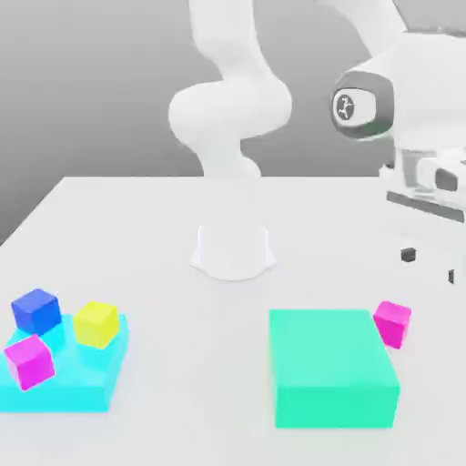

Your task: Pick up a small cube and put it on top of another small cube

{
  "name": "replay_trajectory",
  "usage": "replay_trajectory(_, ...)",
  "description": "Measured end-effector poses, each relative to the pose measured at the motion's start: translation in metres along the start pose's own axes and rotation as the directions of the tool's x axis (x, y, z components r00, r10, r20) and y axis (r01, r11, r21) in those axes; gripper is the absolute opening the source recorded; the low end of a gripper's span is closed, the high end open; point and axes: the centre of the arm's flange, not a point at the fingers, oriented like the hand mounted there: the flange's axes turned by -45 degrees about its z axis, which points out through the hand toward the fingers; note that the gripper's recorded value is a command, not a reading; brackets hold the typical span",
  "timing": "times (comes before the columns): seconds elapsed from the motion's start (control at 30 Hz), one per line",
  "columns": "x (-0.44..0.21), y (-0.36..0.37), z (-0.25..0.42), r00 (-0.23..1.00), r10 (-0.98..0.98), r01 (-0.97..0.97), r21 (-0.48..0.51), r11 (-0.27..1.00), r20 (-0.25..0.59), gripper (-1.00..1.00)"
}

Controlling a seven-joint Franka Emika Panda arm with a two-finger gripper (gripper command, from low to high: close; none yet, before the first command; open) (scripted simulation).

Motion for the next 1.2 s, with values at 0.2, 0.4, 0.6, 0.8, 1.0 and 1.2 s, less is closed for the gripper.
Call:
replay_trajectory(0.2, 0.046, -0.057, 0.060, 0.919, -0.392, 0.394, 0.113, 0.912, -0.038, 0.00)
replay_trajectory(0.4, 0.047, -0.073, 0.113, 0.890, -0.453, 0.455, 0.136, 0.880, -0.052, 0.00)
replay_trajectory(0.6, 0.046, -0.078, 0.136, 0.890, -0.453, 0.456, 0.138, 0.879, -0.052, -1.00)
replay_trajectory(0.8, 0.047, -0.075, 0.121, 0.890, -0.453, 0.456, 0.138, 0.879, -0.052, -1.00)
replay_trajectory(1.0, 0.042, -0.066, 0.077, 0.909, -0.414, 0.416, 0.141, 0.898, -0.046, -1.00)
replay_trajectory(1.2, 0.032, -0.049, 0.075, 0.979, -0.203, 0.202, 0.123, 0.972, 0.000, -1.00)
